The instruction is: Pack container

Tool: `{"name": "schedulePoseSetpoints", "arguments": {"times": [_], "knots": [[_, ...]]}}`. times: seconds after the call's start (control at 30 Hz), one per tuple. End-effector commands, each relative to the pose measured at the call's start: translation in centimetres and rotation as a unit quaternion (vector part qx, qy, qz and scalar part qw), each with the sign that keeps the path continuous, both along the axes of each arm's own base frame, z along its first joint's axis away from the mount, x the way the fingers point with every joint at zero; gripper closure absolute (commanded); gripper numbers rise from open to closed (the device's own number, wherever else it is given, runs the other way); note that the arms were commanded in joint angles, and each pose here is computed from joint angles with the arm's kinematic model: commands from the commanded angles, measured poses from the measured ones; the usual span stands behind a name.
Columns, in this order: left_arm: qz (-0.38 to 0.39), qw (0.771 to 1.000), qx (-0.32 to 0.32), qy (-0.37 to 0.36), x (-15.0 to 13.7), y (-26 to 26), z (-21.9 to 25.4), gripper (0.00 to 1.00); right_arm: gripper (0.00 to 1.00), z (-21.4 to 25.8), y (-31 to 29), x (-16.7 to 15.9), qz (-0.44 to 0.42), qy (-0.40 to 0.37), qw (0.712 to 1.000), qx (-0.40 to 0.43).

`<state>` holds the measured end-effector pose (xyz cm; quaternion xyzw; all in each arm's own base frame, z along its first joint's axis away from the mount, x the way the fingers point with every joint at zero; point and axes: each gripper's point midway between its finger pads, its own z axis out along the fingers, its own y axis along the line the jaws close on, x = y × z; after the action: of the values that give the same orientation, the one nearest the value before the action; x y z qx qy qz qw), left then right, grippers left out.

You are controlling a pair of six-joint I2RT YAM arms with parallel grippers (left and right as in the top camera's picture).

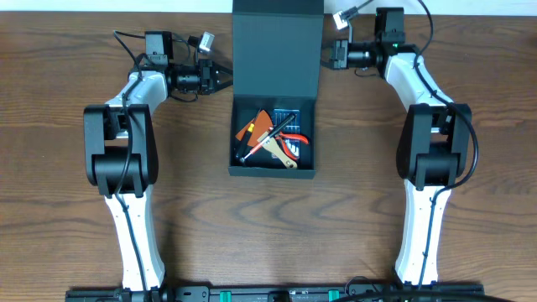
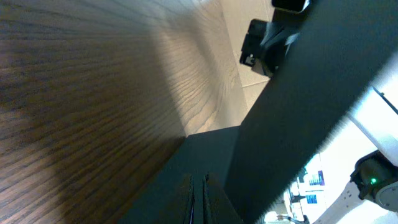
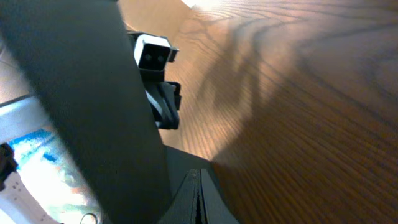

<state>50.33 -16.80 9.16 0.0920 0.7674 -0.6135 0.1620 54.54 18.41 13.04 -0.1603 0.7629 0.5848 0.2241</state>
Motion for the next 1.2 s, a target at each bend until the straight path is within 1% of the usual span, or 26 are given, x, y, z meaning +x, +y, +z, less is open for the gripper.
{"name": "schedulePoseSetpoints", "arguments": {"times": [0.0,0.13,0.27,0.4,0.5,0.6,0.73,0.83,0.9,1.0,1.17], "knots": [[-0.012,0.999,-0.017,-0.046,0.0,-0.3,5.5,0.95,0.99,2.5,1.8,-0.4,0.031,-0.024,0.999,0.016],[-0.001,0.998,-0.009,-0.061,0.1,-0.2,8.0,0.95,0.99,3.6,2.3,-0.6,0.033,-0.034,0.999,-0.010],[0.009,0.997,-0.001,-0.074,-0.1,-0.2,10.2,0.95,0.99,3.6,2.1,-1.5,0.026,-0.035,0.996,-0.084],[0.014,0.998,0.001,-0.057,-0.6,-0.1,11.2,0.95,0.99,3.9,1.3,-3.0,0.033,-0.022,0.989,-0.143],[0.023,0.999,0.019,-0.031,-1.1,0.0,10.6,0.94,0.99,3.8,0.4,-4.2,0.039,-0.006,0.982,-0.183],[0.026,0.999,0.038,-0.010,-1.8,-0.1,9.8,0.95,0.99,3.7,0.0,-5.1,0.046,0.009,0.979,-0.200],[0.017,0.996,0.083,0.011,-3.4,-0.7,8.0,0.95,0.99,3.4,-0.2,-6.3,0.058,0.030,0.975,-0.210],[0.004,0.991,0.134,0.026,-5.1,-1.2,6.5,0.95,0.99,3.0,-0.2,-7.2,0.069,0.040,0.972,-0.221],[-0.005,0.988,0.152,0.033,-6.1,-1.5,6.1,0.94,0.99,2.8,-0.1,-7.6,0.074,0.046,0.970,-0.227],[-0.013,0.985,0.168,0.045,-7.0,-1.7,5.9,0.95,0.99,2.8,0.3,-8.2,0.083,0.052,0.969,-0.228],[-0.007,0.980,0.190,0.053,-7.5,-1.2,6.0,0.94,0.99,2.7,1.0,-9.0,0.095,0.060,0.966,-0.231]]}}
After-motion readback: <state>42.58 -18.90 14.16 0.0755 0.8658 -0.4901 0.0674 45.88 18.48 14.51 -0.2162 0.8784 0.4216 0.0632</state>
